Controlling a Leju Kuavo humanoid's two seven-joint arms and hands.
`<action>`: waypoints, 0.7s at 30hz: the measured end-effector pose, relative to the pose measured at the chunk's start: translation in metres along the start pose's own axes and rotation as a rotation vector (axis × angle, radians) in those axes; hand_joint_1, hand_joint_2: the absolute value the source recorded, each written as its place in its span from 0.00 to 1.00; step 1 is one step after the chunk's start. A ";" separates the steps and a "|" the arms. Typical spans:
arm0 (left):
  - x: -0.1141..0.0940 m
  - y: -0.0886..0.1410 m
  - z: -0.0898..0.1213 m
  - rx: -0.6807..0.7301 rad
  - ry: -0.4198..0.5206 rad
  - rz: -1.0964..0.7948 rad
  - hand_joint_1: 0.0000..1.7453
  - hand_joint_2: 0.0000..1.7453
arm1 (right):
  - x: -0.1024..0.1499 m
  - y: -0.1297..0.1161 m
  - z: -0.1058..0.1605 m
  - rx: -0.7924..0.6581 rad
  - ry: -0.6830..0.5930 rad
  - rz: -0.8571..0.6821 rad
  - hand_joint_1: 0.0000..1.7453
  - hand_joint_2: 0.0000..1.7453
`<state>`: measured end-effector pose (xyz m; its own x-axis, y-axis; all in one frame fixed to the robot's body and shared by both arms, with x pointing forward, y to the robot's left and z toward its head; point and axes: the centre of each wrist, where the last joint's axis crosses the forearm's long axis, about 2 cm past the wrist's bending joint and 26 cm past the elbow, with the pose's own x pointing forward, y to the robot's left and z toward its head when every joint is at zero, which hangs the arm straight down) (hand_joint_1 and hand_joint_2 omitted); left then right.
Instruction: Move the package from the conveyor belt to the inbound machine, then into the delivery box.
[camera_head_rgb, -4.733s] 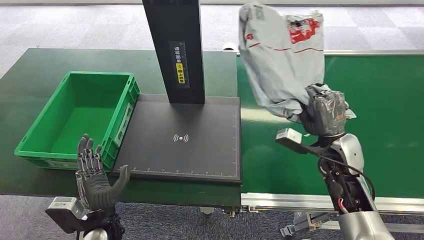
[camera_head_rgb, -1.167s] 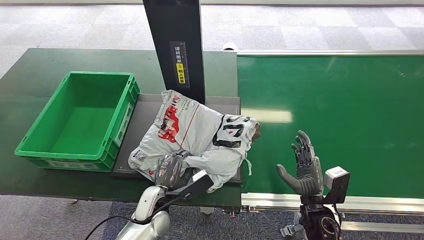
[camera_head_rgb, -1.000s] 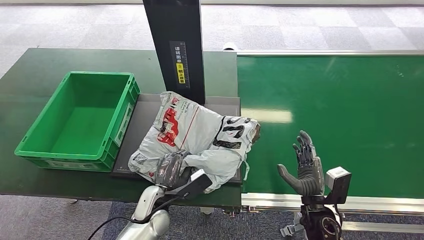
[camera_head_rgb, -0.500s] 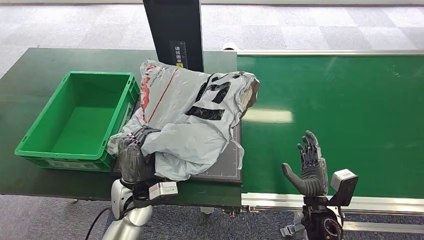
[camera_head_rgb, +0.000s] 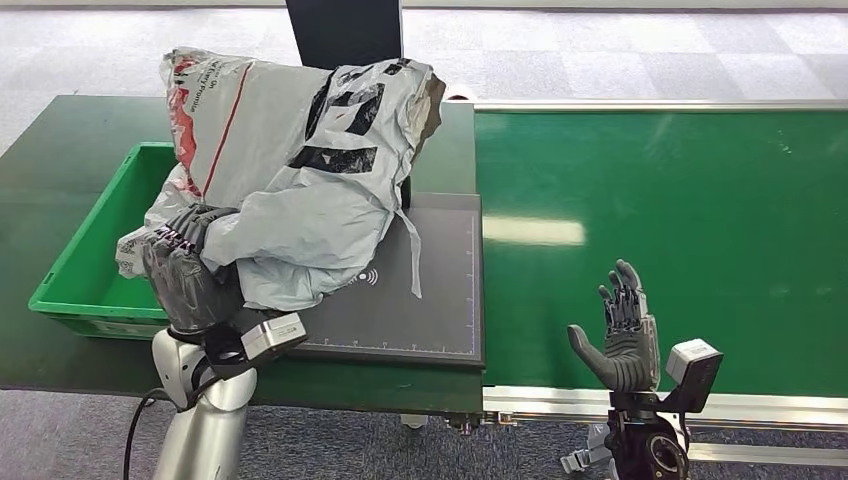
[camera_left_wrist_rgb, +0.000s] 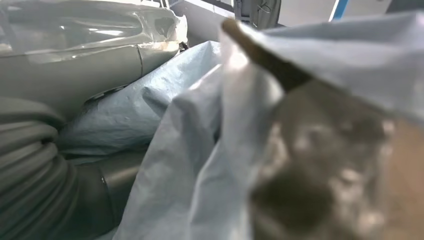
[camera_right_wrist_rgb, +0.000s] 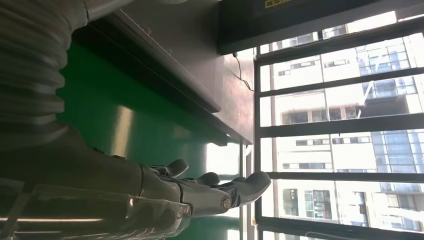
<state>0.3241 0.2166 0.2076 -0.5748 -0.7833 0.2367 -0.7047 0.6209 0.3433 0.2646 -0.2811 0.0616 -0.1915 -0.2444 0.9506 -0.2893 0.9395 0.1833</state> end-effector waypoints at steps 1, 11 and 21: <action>-0.004 -0.004 0.001 0.005 0.048 0.027 1.00 1.00 | 0.000 0.000 0.000 0.000 0.000 0.002 0.00 1.00; -0.104 -0.024 0.009 -0.108 0.587 0.006 1.00 1.00 | 0.002 0.000 -0.005 0.026 0.001 0.037 0.00 1.00; -0.172 0.024 0.027 -0.113 0.663 -0.264 1.00 1.00 | 0.001 0.004 -0.007 0.036 0.006 0.052 0.00 1.00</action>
<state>0.3950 0.3671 0.1506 0.0072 -0.7828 0.6223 -0.7176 0.4293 0.5484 0.2701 -0.2760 0.0652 -0.2016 -0.1939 0.9601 -0.3129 0.9416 0.1245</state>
